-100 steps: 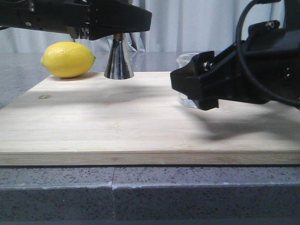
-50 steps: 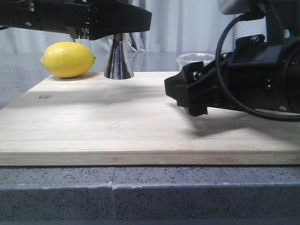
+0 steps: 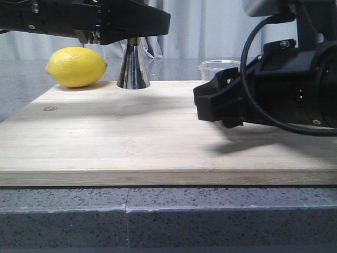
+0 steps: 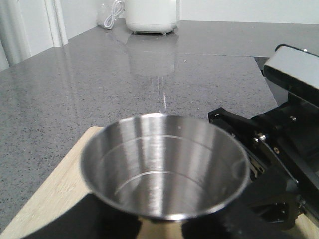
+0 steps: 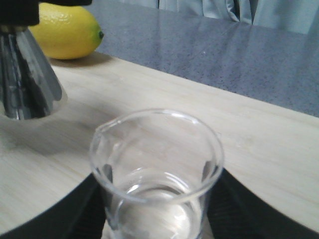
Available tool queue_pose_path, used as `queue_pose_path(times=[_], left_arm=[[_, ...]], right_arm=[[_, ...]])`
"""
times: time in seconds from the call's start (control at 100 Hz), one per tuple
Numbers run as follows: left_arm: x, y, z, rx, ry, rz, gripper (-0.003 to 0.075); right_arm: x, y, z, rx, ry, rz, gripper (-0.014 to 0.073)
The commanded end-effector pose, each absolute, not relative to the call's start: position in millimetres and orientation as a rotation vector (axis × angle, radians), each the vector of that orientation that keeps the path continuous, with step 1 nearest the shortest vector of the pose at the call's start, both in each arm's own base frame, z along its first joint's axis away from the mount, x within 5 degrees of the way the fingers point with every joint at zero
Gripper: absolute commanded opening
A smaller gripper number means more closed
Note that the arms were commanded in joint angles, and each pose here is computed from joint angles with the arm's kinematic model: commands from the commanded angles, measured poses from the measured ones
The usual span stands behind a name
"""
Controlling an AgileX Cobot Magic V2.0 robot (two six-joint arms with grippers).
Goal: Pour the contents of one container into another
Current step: 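Lift the beaker with the right gripper and bring it over the jigger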
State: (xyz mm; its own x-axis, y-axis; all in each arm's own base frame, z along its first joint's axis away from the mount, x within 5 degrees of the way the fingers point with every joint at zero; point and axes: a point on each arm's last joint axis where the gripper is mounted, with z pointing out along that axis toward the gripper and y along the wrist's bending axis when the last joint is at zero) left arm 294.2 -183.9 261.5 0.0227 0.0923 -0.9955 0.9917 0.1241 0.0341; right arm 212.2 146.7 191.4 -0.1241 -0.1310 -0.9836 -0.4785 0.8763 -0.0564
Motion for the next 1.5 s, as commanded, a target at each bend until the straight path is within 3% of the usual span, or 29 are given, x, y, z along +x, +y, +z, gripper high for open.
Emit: queue_pose_path(times=[0.0, 0.47, 0.75, 1.04, 1.26, 1.49], left_arm=[[286.7, -186.1, 294.0, 1.133, 1.162, -1.124, 0.0262], [286.7, -186.1, 294.0, 1.133, 1.162, -1.124, 0.0262], [286.7, -186.1, 294.0, 1.133, 1.162, -1.124, 0.0262], [286.7, -186.1, 294.0, 1.133, 1.162, -1.124, 0.0262], [286.7, -186.1, 294.0, 1.133, 1.162, -1.124, 0.0262], [286.7, -186.1, 294.0, 1.133, 1.162, -1.124, 0.0262]], right_arm=[[215.6, 149.0, 207.4, -0.445, 1.602, 0.333, 0.0330], [212.2, 145.9, 223.6, -0.424, 1.554, 0.348, 0.0300], [217.3, 139.7, 285.6, -0.417, 1.546, 0.361, 0.0300], [225.4, 154.4, 349.7, -0.642, 1.621, 0.319, 0.0300], [226.9, 156.4, 395.0, -0.771, 1.583, 0.218, 0.0300], [231.3, 155.5, 418.7, -0.873, 1.552, 0.072, 0.0300]])
